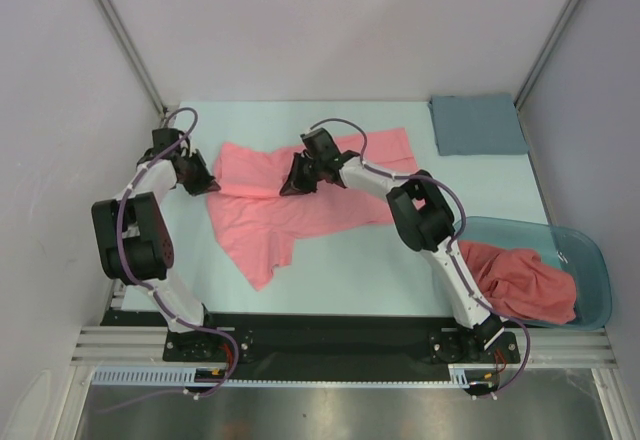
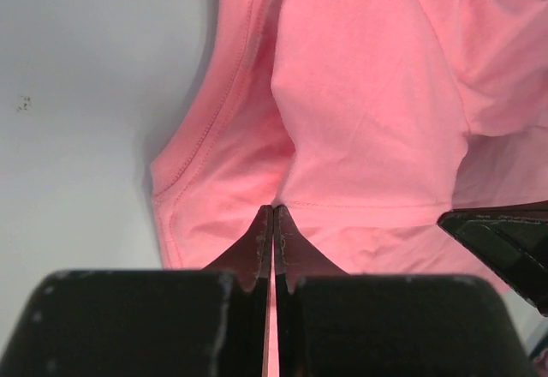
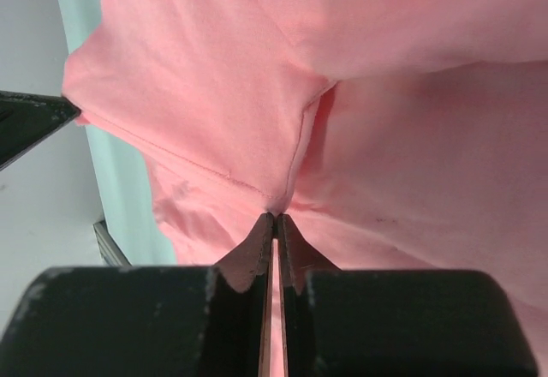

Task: Fold and stack the t-shirts
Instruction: Fold the tshirt

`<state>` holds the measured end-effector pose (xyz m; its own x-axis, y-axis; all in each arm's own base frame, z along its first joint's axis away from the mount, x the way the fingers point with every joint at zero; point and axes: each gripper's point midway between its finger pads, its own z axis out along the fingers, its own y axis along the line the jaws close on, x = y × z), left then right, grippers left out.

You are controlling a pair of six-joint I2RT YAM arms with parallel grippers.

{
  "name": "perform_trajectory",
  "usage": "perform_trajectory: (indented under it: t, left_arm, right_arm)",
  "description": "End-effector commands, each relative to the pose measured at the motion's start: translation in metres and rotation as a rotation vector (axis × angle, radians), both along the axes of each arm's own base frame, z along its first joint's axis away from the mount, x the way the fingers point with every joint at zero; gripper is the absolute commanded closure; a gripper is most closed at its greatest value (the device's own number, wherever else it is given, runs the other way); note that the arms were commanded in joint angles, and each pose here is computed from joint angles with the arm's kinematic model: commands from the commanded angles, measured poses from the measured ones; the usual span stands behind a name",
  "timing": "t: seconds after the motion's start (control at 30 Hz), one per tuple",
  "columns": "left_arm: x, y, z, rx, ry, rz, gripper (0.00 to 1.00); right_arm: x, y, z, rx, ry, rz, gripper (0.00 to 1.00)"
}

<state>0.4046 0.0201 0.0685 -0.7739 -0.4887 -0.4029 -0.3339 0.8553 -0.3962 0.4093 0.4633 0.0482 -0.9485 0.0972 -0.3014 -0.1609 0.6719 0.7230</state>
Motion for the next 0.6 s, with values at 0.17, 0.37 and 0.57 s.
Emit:
perform_trajectory:
  t: [0.17, 0.37, 0.57]
  left_arm:
    - [0.012, 0.004, 0.026, 0.023, -0.055, 0.007, 1.0]
    - [-0.001, 0.006, 0.002, 0.028, 0.01, 0.025, 0.93]
    - [0.006, 0.018, 0.018, 0.09, -0.055, 0.067, 0.53]
  right_arm:
    - [0.017, -0.004, 0.047, 0.048, -0.07, 0.012, 1.0]
    - [0.007, -0.006, 0.032, 0.015, -0.033, 0.039, 0.92]
    - [0.023, -0.029, 0.041, -0.051, -0.095, 0.014, 0.69]
